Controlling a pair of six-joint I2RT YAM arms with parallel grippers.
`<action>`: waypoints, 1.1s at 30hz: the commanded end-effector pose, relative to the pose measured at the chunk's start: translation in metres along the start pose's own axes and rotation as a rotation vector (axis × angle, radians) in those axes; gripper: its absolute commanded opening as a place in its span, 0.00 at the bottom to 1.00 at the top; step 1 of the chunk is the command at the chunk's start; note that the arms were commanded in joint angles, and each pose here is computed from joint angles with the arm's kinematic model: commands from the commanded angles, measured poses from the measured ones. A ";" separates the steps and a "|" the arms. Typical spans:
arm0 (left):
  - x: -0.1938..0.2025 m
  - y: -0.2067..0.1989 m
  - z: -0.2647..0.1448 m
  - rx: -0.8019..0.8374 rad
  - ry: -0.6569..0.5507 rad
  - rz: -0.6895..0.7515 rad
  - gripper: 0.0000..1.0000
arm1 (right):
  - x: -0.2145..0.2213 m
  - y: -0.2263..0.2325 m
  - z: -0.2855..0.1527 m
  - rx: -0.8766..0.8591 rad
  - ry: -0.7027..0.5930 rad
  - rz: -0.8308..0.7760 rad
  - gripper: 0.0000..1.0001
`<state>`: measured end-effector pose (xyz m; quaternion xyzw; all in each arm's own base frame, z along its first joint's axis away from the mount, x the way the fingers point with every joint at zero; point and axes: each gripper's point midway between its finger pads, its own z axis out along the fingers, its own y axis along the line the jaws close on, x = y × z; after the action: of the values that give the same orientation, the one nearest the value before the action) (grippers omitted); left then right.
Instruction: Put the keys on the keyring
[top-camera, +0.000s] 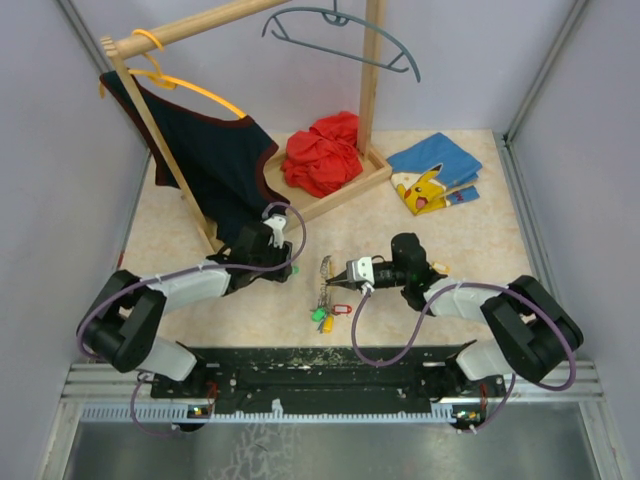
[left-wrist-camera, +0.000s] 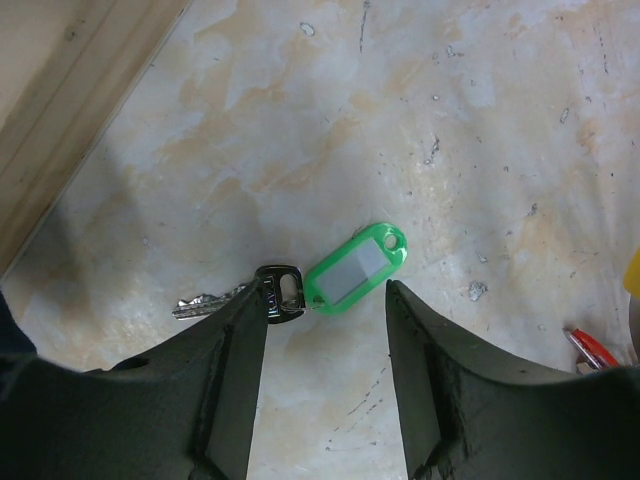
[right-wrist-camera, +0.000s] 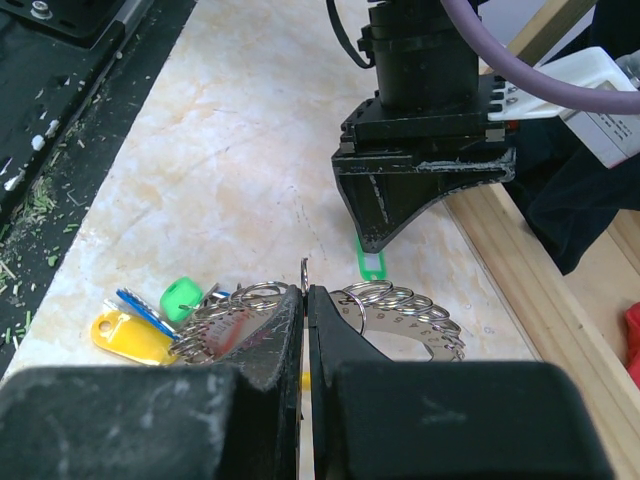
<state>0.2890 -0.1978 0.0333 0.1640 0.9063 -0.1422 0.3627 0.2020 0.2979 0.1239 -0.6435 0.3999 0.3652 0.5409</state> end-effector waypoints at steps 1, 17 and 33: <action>-0.007 0.003 0.001 -0.031 0.016 -0.025 0.55 | -0.017 -0.013 0.002 0.008 -0.052 -0.069 0.00; 0.009 -0.017 0.000 0.064 0.117 -0.097 0.49 | -0.016 -0.013 0.001 0.023 -0.044 -0.060 0.00; -0.004 -0.035 -0.026 0.163 0.063 -0.032 0.52 | -0.017 -0.012 -0.001 0.024 -0.029 -0.036 0.00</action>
<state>0.2617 -0.2320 0.0636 0.1541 0.9041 -0.2532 0.3077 0.2056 0.2972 0.1229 -0.6387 0.4110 0.3597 0.5421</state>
